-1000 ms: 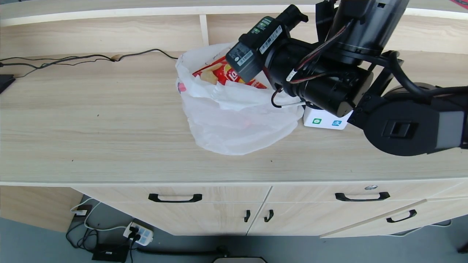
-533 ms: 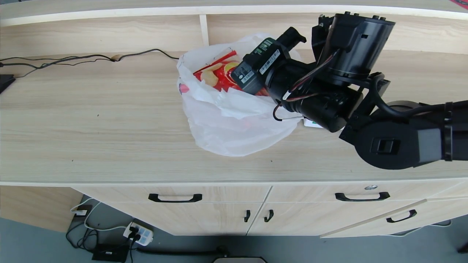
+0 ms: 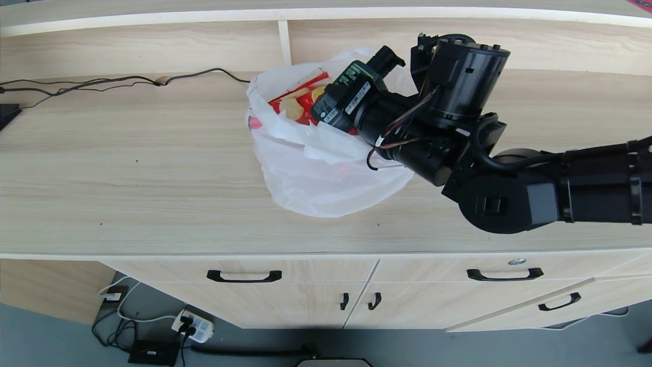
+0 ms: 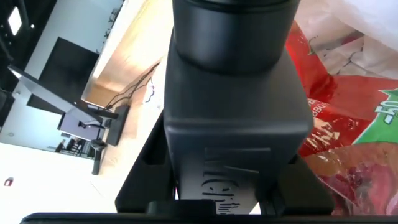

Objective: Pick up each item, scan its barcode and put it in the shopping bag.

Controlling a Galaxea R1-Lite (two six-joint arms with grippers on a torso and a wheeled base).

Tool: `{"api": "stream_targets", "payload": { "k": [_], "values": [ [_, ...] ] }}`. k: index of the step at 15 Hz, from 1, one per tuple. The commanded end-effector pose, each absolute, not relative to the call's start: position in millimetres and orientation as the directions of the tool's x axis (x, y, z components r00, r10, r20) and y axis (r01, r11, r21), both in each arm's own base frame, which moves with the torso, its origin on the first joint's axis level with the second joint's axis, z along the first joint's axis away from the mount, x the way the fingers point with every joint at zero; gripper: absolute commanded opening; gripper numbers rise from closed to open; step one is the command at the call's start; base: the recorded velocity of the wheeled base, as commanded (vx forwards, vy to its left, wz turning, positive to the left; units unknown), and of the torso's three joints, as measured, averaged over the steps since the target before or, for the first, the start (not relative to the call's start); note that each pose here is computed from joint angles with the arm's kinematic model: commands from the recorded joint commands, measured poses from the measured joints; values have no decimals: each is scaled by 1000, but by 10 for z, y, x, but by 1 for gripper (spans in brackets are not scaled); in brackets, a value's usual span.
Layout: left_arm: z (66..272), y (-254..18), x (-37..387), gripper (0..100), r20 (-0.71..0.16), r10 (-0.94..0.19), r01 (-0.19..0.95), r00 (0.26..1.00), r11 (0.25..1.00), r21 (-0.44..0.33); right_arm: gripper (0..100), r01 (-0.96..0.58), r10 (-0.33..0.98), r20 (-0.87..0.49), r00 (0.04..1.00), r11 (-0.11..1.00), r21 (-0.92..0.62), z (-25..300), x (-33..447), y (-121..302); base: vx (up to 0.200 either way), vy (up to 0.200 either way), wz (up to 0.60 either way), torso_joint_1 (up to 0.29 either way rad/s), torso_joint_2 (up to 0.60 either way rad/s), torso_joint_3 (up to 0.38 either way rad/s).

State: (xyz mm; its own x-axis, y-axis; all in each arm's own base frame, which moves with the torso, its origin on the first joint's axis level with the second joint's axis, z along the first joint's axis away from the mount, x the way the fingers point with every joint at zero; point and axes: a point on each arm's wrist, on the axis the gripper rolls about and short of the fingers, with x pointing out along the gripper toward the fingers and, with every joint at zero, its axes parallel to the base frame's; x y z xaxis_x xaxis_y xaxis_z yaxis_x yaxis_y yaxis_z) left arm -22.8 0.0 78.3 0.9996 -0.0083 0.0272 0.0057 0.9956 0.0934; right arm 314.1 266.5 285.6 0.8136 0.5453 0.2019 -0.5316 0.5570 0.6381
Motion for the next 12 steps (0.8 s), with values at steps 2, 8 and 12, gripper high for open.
{"api": "stream_targets", "payload": {
  "k": [2, 8, 12],
  "values": [
    [783, 0, -227, 100, 26, -8, 5, 1000, 996, 94, 0, -552, 557, 222, 800, 540, 635, 2969, 3176, 2717, 0, 0, 0, 0, 0, 0],
    [783, 0, -227, 100, 26, -8, 5, 1000, 996, 92, 0, -577, 584, 232, 778, 518, 631, 3078, 3155, 2775, 0, 0, 0, 0, 0, 0],
    [783, 0, -227, 100, 26, -8, 5, 1000, 996, 92, 100, -568, 583, 220, 782, 522, 636, 3051, 3167, 2768, 0, 0, 0, 0, 0, 0]
  ]
}}
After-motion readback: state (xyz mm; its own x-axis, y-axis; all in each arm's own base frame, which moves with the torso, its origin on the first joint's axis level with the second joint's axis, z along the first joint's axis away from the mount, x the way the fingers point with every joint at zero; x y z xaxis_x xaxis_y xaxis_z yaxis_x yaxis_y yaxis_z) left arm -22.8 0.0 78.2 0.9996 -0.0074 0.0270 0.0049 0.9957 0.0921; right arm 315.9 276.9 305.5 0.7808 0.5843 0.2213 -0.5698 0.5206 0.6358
